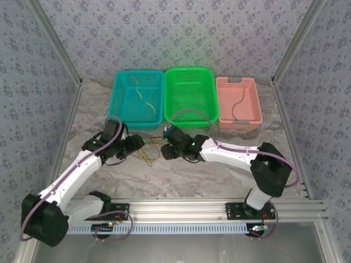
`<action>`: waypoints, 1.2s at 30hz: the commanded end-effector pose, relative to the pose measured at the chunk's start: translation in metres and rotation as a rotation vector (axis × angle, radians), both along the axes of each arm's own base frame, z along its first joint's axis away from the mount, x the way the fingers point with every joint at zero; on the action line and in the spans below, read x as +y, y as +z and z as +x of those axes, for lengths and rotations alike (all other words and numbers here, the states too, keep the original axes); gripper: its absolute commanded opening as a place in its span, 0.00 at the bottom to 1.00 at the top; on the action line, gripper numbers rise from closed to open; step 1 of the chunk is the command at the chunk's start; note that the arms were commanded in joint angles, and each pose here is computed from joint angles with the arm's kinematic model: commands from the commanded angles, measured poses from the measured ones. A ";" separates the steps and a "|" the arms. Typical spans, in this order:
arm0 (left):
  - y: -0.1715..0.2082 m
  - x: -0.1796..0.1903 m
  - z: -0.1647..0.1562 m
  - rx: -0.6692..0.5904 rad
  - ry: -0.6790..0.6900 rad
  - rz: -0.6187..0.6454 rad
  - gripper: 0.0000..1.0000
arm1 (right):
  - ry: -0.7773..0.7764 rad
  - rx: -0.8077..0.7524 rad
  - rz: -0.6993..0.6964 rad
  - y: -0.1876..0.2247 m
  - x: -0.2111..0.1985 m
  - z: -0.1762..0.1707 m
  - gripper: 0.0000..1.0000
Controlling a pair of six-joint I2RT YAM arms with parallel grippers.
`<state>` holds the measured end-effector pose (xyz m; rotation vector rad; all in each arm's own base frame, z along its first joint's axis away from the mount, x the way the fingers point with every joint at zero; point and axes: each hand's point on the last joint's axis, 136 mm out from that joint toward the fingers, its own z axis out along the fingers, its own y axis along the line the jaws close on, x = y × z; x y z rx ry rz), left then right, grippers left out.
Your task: Untangle the cables
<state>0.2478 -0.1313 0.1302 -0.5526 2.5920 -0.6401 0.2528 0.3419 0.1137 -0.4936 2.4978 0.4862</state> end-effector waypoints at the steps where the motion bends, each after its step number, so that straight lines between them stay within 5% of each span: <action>1: 0.002 0.001 0.008 -0.055 0.052 -0.031 0.66 | -0.289 0.115 0.271 0.038 0.009 0.002 0.52; 5: 0.005 0.000 0.011 -0.112 0.067 -0.066 0.62 | -0.505 0.274 0.532 0.039 0.032 -0.010 0.54; 11: 0.015 0.001 0.007 -0.182 0.050 -0.095 0.62 | -0.667 0.446 0.747 0.025 0.070 -0.007 0.56; 19: 0.019 0.000 -0.002 -0.207 0.029 -0.130 0.62 | -0.834 0.443 0.831 -0.003 0.065 0.030 0.54; 23: 0.017 -0.001 -0.006 -0.200 0.016 -0.139 0.62 | -0.866 0.415 0.813 -0.011 0.051 0.047 0.45; 31: 0.017 -0.003 -0.009 -0.199 0.003 -0.148 0.64 | -0.787 0.376 0.713 -0.016 0.028 0.043 0.00; 36: 0.018 -0.005 -0.007 -0.202 -0.009 -0.147 0.67 | -0.694 0.297 0.699 0.007 0.011 0.036 0.00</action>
